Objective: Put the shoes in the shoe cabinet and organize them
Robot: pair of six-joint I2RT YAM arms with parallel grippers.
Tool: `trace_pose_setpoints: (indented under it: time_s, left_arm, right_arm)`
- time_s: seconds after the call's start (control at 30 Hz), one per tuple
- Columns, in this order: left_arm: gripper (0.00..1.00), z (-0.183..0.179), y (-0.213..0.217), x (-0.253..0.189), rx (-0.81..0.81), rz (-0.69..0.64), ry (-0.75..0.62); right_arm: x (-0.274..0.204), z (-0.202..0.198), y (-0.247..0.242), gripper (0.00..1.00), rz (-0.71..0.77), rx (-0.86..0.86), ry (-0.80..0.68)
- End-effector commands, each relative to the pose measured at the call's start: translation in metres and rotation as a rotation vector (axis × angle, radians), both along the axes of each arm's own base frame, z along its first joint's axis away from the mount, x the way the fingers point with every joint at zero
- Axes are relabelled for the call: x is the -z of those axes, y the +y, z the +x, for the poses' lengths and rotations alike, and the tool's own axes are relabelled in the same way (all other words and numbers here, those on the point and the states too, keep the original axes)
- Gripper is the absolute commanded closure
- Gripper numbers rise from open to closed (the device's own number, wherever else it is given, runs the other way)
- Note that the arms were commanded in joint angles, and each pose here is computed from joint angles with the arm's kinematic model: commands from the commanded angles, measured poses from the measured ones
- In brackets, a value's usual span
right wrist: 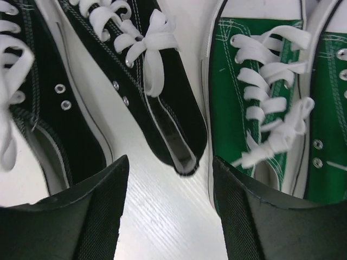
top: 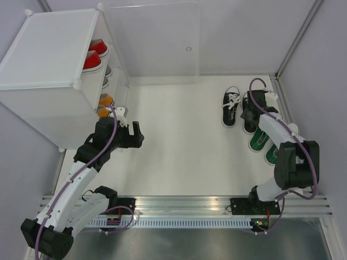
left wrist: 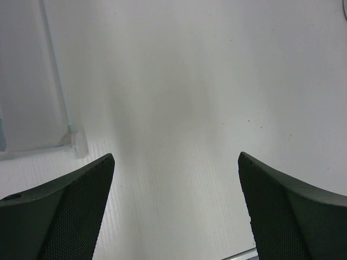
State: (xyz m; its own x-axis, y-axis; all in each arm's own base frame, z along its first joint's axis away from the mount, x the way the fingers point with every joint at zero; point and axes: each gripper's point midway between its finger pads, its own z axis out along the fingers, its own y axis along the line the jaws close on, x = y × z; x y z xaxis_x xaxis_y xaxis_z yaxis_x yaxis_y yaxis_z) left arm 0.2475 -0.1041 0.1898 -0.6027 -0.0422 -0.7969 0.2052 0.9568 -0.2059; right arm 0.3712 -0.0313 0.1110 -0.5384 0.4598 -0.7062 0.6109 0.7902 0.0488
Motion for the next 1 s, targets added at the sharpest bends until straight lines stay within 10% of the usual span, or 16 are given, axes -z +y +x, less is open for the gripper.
trace_pose_setpoints:
  time_s: [0.0, 0.97]
  left_arm:
    - [0.03, 0.011, -0.006, -0.015, 0.038, -0.013, -0.084]
    - [0.05, 0.009, -0.011, -0.009, 0.058, -0.023, -0.061]
  right_arm:
    - [0.008, 0.027, -0.008, 0.34, 0.058, 0.007, -0.029]
    - [0.058, 0.037, -0.035, 0.52, 0.158, 0.001, 0.026]
